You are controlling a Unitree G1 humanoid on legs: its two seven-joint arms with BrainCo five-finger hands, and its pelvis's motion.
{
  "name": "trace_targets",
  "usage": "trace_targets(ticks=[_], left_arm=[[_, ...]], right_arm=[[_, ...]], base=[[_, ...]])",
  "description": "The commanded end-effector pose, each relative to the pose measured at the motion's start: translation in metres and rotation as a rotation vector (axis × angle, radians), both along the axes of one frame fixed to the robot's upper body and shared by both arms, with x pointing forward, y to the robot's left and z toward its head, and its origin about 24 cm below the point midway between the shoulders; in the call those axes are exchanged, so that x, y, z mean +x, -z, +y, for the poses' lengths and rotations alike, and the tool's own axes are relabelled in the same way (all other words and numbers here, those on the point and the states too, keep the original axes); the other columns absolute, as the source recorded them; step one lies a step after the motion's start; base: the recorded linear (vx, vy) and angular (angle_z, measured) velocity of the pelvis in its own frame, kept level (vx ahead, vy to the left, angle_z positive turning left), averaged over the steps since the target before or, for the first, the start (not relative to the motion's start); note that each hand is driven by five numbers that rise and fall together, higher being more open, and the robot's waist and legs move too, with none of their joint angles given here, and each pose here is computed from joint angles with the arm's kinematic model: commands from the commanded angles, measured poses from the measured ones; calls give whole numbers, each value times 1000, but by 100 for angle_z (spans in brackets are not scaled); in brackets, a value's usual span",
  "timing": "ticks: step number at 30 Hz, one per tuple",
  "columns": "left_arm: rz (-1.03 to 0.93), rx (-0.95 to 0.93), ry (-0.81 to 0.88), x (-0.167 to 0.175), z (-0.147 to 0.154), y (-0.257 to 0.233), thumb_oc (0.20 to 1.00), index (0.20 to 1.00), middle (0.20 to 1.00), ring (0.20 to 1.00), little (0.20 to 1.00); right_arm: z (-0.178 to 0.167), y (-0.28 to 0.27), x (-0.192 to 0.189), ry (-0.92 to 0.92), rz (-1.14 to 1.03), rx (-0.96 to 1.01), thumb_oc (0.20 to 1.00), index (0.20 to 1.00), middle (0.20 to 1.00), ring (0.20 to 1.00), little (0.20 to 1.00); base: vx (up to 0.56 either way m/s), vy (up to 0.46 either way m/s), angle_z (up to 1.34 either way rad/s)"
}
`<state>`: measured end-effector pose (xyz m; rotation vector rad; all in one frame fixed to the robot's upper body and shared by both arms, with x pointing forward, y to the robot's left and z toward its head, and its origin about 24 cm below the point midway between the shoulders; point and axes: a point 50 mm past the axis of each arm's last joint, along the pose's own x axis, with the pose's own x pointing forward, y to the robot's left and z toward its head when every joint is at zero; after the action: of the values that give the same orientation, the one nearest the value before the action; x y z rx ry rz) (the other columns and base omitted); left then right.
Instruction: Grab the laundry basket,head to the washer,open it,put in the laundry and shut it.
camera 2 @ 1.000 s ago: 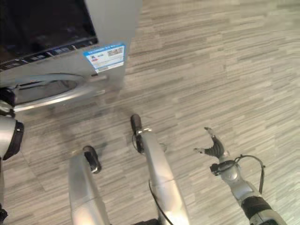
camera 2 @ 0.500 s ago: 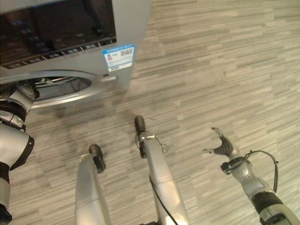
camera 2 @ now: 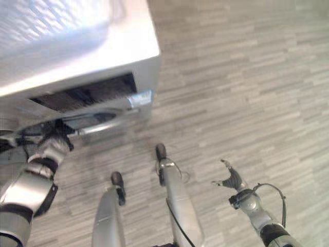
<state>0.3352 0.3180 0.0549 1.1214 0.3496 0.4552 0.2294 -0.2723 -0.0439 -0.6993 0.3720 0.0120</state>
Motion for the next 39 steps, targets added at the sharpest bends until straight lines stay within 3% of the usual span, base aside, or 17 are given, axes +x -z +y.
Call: trace_targets(ticks=[1,3,7,8,10,13,14,15,19,27,28,30,31,35,36,39], left_arm=[[-67,-139,-105,1,1,2,1000,1000,1000,1000,1000],[82,-291,-127,-40,-18,72,1000,1000,1000,1000,1000],[236,-473,-212,-96,-39,134,1000,1000,1000,1000,1000],[236,-473,-213,-96,-39,134,1000,1000,1000,1000,1000],[381,-615,-334,-153,-51,174,1000,1000,1000,1000,1000],[539,-738,-491,-218,-57,203,1000,1000,1000,1000,1000],[539,-738,-491,-218,-57,203,1000,1000,1000,1000,1000],[629,-779,-557,-253,-63,214,1000,1000,1000,1000,1000],[717,-837,-654,-304,-65,221,1000,1000,1000,1000,1000],[720,-850,-646,-312,-65,222,1000,1000,1000,1000,1000],[683,-852,-626,-305,-64,221,1000,1000,1000,1000,1000],[652,-863,-599,-294,-65,220,1000,1000,1000,1000,1000],[653,-863,-597,-294,-66,220,1000,1000,1000,1000,1000],[629,-882,-541,-285,-68,219,1000,1000,1000,1000,1000],[629,-884,-540,-284,-68,220,1000,1000,1000,1000,1000],[641,-871,-534,-287,-65,219,1000,1000,1000,1000,1000]], right_arm=[[-26,-4,-6,85,4,-69,1000,1000,1000,1000,1000],[-31,9,-16,181,59,-22,1000,1000,1000,1000,1000],[-30,26,-31,352,97,138,1000,1000,1000,1000,1000],[-29,26,-31,352,97,139,1000,1000,1000,1000,1000],[-28,37,-44,468,115,253,1000,1000,1000,1000,1000],[-25,44,-53,530,124,354,1000,1000,1000,1000,1000],[-25,44,-53,530,124,354,1000,1000,1000,1000,1000],[-26,45,-55,603,98,443,1000,1000,1000,1000,1000],[-27,44,-58,755,-12,653,1000,1000,1000,1000,1000],[-41,3,-30,652,-178,579,1000,1000,1000,1000,1000],[-57,-39,-12,595,-373,493,1000,1000,1000,1000,1000],[-69,-79,-2,543,-534,464,1000,1000,1000,1000,1000],[-70,-79,-3,545,-534,462,1000,1000,1000,1000,1000],[-108,-184,15,509,-890,256,1000,1000,1000,1000,1000],[-109,-185,15,509,-892,254,1000,1000,1000,1000,1000],[-113,-256,24,432,-1084,97,1000,1000,1000,1000,1000]], base=[[64,35,15],[139,71,20],[122,60,3],[91,40,-3],[165,65,-6],[165,29,-2],[143,10,-14],[85,6,-12],[133,-14,4],[22,6,19],[13,26,6],[16,22,17],[29,25,26],[23,30,25],[11,25,20],[24,29,13]])
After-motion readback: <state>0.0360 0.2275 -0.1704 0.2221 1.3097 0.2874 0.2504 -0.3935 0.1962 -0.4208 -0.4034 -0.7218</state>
